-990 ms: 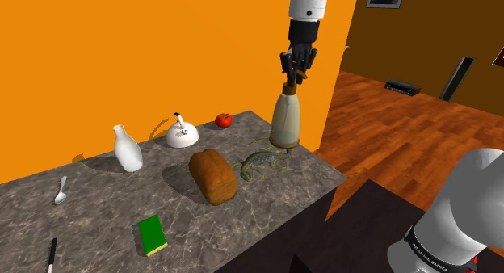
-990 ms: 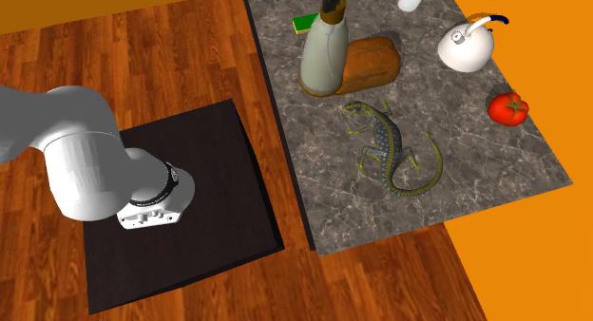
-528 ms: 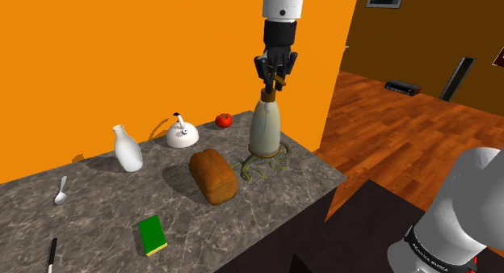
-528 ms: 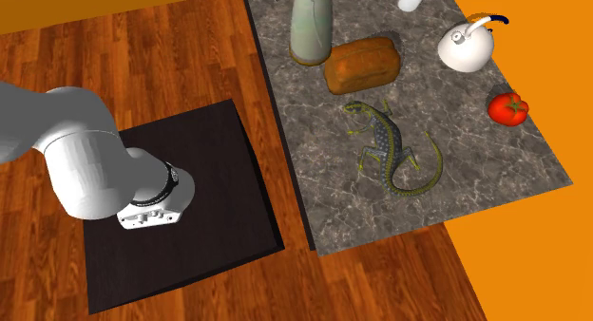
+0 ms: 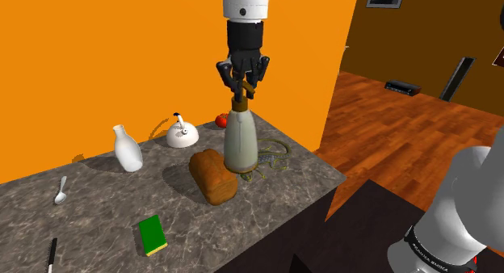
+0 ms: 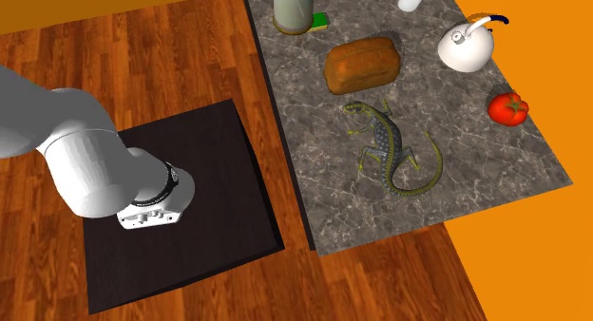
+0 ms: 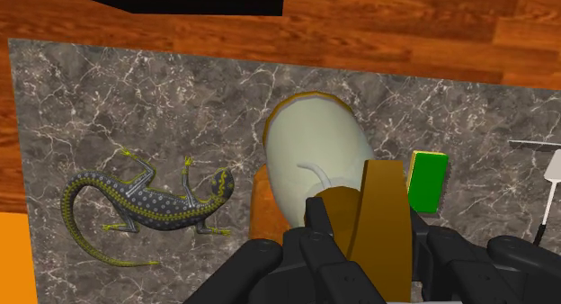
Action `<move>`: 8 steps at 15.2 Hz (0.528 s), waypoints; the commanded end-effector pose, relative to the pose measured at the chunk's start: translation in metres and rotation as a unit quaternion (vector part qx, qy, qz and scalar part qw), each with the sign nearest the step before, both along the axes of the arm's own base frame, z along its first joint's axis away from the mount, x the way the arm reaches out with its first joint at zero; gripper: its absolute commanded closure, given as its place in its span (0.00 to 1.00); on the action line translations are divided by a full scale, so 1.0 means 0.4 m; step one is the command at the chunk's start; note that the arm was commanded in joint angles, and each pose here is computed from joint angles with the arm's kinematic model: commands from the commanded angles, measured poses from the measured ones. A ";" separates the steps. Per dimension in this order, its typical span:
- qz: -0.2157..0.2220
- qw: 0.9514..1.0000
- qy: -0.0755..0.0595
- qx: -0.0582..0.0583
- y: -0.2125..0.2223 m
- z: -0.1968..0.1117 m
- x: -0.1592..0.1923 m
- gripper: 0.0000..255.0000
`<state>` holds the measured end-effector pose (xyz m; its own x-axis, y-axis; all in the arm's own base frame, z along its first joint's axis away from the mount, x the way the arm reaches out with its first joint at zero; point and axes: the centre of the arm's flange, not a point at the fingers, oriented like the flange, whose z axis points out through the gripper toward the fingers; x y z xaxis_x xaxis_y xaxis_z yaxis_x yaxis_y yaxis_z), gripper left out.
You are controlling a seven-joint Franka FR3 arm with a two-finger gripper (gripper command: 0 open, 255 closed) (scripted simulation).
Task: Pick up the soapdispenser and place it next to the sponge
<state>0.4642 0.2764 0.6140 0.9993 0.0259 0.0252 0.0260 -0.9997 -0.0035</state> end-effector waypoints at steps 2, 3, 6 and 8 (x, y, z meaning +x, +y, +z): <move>-0.001 1.000 0.000 0.000 0.098 -0.003 0.000 1.00; -0.001 1.000 0.000 0.000 0.131 -0.002 -0.001 1.00; -0.001 1.000 0.000 0.000 0.230 -0.002 -0.003 1.00; -0.001 1.000 0.000 0.000 0.296 -0.002 -0.004 1.00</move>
